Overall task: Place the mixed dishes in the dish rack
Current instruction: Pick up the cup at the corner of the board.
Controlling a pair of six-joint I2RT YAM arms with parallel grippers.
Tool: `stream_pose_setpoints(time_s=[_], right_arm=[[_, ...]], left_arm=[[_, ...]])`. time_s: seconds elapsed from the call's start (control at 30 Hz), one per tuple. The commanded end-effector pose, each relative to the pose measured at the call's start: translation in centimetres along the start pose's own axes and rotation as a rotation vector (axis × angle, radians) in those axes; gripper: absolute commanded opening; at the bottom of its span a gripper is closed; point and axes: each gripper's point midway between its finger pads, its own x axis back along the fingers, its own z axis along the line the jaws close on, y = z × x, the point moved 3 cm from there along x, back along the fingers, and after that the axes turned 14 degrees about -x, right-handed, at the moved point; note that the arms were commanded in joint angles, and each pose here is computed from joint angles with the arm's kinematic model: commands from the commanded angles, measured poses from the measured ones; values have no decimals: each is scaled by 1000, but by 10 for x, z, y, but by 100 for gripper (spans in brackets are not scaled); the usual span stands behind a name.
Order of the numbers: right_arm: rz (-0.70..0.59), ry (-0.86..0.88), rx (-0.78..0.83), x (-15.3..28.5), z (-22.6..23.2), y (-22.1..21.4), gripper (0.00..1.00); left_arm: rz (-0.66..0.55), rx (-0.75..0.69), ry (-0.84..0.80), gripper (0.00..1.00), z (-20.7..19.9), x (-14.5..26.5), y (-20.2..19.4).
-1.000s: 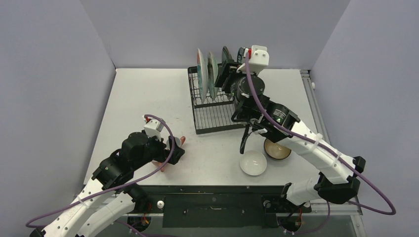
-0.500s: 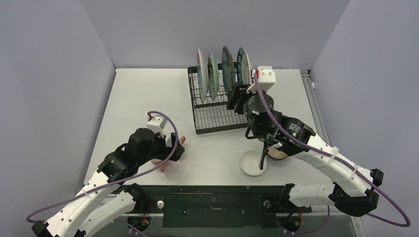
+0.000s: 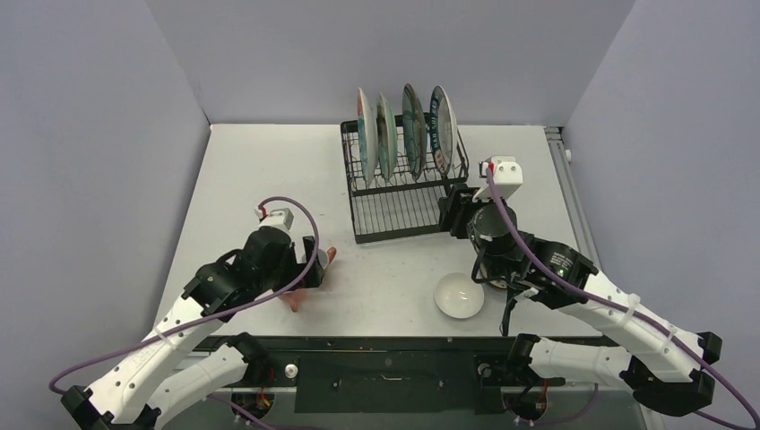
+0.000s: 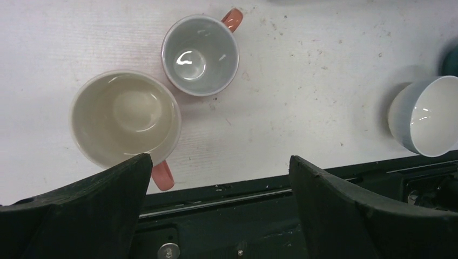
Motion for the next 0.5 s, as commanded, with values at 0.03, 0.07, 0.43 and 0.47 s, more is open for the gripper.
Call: stream_pose_setpoints(time_s=[0.03,0.07,0.43,0.47], right_arm=[[3,-30,-6,9,-22,-7,49],[6,-36,1,9,-25,-10,49],[47,9,-15,19,-36,-25,48],[46,12,-17,20,-37,-25,48]], left_arm=[[26,79,65,97,10,10,-6],[39,80,72,97,11,10,-9],[117,76,149,90,17,-5,-19],[130,69,157,89,17,-9,-20]])
